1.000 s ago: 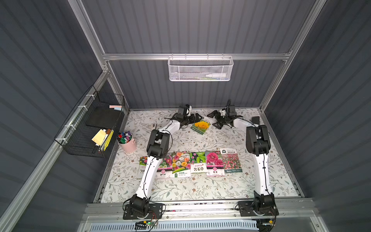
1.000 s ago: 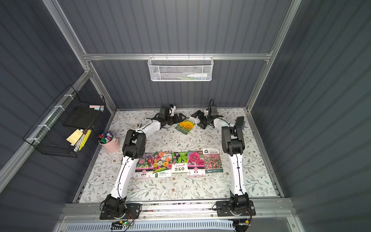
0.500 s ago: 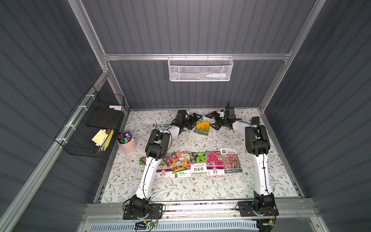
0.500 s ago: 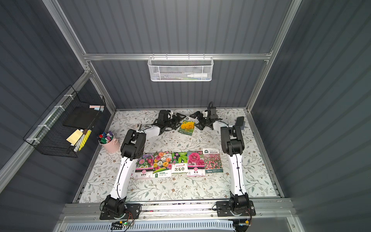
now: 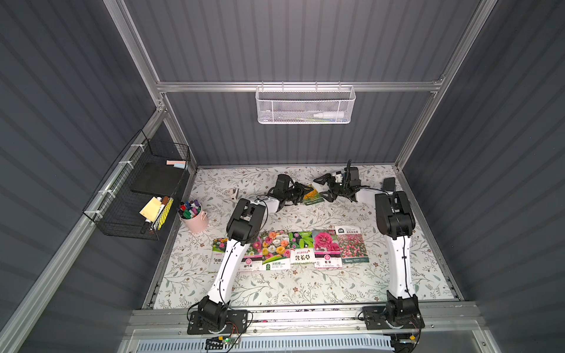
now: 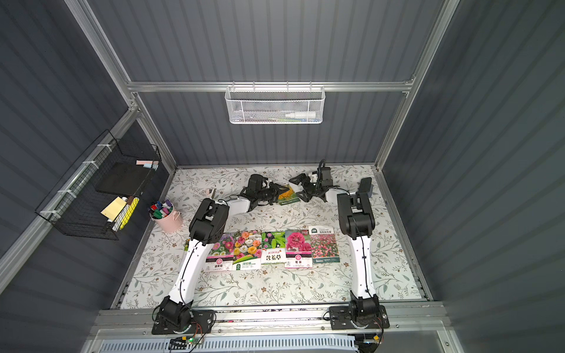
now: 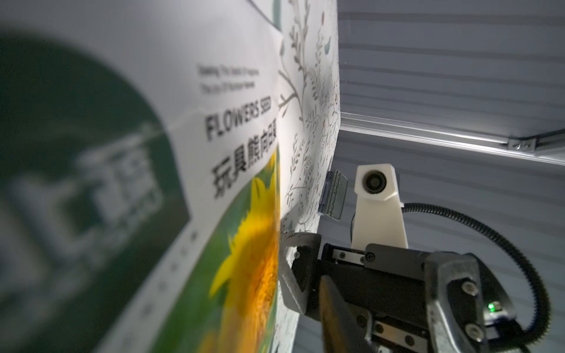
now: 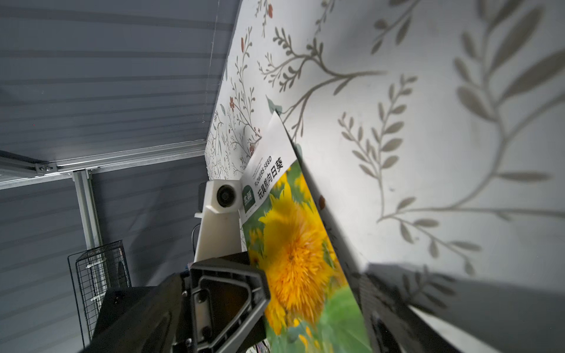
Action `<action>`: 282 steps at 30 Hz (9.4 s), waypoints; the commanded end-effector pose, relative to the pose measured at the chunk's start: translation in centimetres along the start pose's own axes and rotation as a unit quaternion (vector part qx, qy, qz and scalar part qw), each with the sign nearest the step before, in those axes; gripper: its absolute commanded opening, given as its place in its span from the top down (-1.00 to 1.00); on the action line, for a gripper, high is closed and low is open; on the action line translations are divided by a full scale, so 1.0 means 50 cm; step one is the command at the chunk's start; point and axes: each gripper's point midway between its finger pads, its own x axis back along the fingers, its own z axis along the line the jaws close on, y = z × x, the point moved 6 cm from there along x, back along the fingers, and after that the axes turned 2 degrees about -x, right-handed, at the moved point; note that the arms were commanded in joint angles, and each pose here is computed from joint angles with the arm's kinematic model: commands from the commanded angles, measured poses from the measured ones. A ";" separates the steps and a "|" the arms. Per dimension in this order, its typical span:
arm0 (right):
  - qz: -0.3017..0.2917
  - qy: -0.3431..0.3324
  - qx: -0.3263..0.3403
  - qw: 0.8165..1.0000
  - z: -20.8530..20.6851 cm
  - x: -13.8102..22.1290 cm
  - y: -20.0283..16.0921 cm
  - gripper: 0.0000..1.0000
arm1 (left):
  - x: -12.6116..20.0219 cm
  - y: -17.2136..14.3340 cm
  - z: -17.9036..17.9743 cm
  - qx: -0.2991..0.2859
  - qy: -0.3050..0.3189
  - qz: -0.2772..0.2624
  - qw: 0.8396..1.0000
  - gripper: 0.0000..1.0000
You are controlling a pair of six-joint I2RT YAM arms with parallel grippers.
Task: Arrange the seed packets in a row
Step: Pick up the seed packet from the center of the board, then place the seed packet at the center of the board.
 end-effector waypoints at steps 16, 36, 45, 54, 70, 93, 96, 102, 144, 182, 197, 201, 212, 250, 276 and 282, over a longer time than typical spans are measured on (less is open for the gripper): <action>0.001 -0.032 -0.010 0.999 0.008 0.216 -0.151 -0.85 | 0.060 -0.118 -0.214 -0.077 -0.092 0.079 0.990 1.00; -0.094 0.029 -0.024 0.995 0.052 0.510 -0.383 -0.25 | 0.053 -0.496 -0.234 -0.189 -0.106 0.210 0.953 1.00; -0.106 0.034 -0.042 0.993 0.034 0.528 -0.422 0.48 | 0.077 -0.564 -0.235 -0.214 -0.097 0.228 0.945 0.96; -0.132 -0.016 -0.010 0.991 0.034 0.556 -0.439 1.00 | 0.083 -0.566 -0.220 -0.215 -0.065 0.214 0.951 0.07; -0.188 -0.116 0.068 0.973 -0.008 0.641 -0.483 1.00 | 0.100 -0.539 -0.219 -0.246 -0.002 0.221 0.944 -0.31; -0.177 -0.094 0.049 0.978 -0.019 0.636 -0.478 1.00 | -0.023 -0.492 -0.251 -0.145 -0.116 0.157 0.970 1.00; -0.180 -0.093 0.048 0.978 -0.020 0.638 -0.475 0.95 | -0.031 -0.503 -0.250 -0.144 -0.118 0.160 0.970 1.00; -0.218 -0.154 0.024 0.963 -0.042 0.665 -0.468 -0.63 | -0.042 -0.532 -0.211 -0.181 -0.072 0.139 0.971 1.00; -0.269 -0.013 -0.119 0.956 -0.077 0.716 -0.344 -0.98 | -0.228 -0.594 -0.082 -0.385 0.075 0.040 0.919 1.00; -0.246 -0.101 -0.206 0.942 -0.224 0.623 -0.318 -0.95 | -0.262 -0.598 -0.127 -0.447 0.090 0.059 0.888 1.00; -0.258 -0.118 -0.235 0.930 -0.251 0.613 -0.254 -0.94 | -0.263 -0.591 -0.115 -0.469 0.104 0.055 0.876 1.00; -0.258 -0.122 -0.234 0.929 -0.249 0.608 -0.236 -0.93 | -0.263 -0.589 -0.116 -0.475 0.106 0.055 0.872 1.00; -0.250 -0.129 -0.229 0.932 -0.242 0.595 -0.185 -0.93 | -0.270 -0.580 -0.115 -0.476 0.109 0.053 0.871 1.00; -0.210 -0.133 -0.224 0.942 -0.253 0.526 -0.151 -0.91 | -0.181 -0.592 -0.222 -0.497 0.111 0.124 0.852 -0.99; -0.383 -0.276 0.265 0.841 0.045 0.607 -0.213 -0.98 | 0.715 -0.320 -0.006 -0.379 0.621 0.103 0.679 -0.99; -0.391 -0.331 0.269 0.816 -0.007 0.600 -0.196 -0.98 | 0.784 -0.309 0.133 -0.321 0.647 0.087 0.687 -0.99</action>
